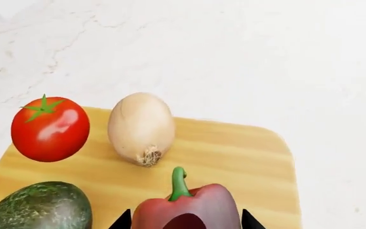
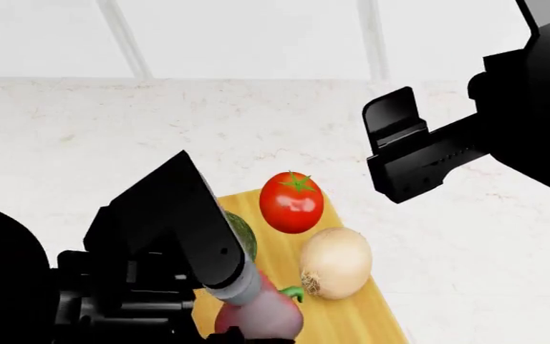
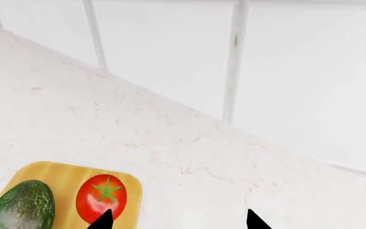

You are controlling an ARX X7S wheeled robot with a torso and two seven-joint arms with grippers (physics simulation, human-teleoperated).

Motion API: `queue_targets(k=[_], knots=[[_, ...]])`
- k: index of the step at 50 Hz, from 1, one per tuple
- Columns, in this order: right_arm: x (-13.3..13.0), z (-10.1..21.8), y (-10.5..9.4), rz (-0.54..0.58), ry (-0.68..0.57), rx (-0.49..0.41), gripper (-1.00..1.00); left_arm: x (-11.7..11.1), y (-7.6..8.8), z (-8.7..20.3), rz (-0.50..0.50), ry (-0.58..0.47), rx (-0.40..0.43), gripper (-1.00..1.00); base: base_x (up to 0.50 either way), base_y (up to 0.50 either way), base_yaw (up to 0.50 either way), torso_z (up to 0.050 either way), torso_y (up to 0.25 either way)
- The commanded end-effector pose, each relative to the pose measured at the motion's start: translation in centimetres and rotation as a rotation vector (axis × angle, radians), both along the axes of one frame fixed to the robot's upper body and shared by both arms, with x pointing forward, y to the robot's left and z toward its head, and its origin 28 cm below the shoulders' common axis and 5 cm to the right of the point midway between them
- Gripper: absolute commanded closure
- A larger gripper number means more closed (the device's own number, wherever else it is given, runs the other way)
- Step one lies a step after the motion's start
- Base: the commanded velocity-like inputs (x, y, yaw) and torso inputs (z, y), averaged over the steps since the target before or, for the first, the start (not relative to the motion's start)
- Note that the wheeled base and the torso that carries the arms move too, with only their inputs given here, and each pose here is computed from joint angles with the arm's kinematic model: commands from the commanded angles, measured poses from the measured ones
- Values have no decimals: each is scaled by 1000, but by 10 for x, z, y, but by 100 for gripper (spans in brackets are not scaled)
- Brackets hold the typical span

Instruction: Place the avocado, onion, tomato and bell pepper on the cutting board.

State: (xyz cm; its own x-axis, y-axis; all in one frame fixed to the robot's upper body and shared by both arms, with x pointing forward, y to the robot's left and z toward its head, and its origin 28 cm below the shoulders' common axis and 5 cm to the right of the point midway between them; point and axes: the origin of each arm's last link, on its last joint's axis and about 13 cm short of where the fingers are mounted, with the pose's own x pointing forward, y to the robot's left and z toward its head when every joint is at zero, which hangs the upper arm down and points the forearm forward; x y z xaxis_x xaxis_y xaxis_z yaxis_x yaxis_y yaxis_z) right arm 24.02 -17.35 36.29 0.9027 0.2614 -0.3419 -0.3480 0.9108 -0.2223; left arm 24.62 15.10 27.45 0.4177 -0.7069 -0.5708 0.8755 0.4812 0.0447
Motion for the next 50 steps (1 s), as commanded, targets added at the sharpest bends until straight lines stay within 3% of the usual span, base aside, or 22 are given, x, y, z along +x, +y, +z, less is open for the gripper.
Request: queue_targets(k=[1,5,6,17,27,33,37,41,45,50], knots=[[0,-3,-2,-4,4,4,-100,13,-7,-13,33,22,-12,100,0,0,0,0,0],[0,-2,-2,-7,3,3,-100,12,-7,-14,43,24,-12,100,0,0,0,0,0],[0,-2,-2,-5,3,3,-100,11,-8,-13,44,19,-12,-100,0,0,0,0,0],[-1,0,-2,-5,-2,1,-100,-16,-5,11,-6,-22,-44,-100,0,0,0,0,0],[-4,0,-3,-10,-7,3,-100,-51,9,31,-43,-101,-91,-100,0,0,0,0,0],[-11,2,-2,-6,-23,15,-100,-53,24,40,5,-155,-132,-100,0,0,0,0,0],[-25,2,0,-3,-67,36,-100,-44,39,56,56,-189,-198,-100,0,0,0,0,0],[-38,1,2,1,-105,48,-100,-37,47,58,103,-241,-211,-100,0,0,0,0,0],[-62,4,8,15,-175,60,-100,-35,57,61,167,-322,-225,-100,0,0,0,0,0],[-88,-4,14,28,-245,70,-100,-30,70,71,224,-353,-279,-100,0,0,0,0,0]])
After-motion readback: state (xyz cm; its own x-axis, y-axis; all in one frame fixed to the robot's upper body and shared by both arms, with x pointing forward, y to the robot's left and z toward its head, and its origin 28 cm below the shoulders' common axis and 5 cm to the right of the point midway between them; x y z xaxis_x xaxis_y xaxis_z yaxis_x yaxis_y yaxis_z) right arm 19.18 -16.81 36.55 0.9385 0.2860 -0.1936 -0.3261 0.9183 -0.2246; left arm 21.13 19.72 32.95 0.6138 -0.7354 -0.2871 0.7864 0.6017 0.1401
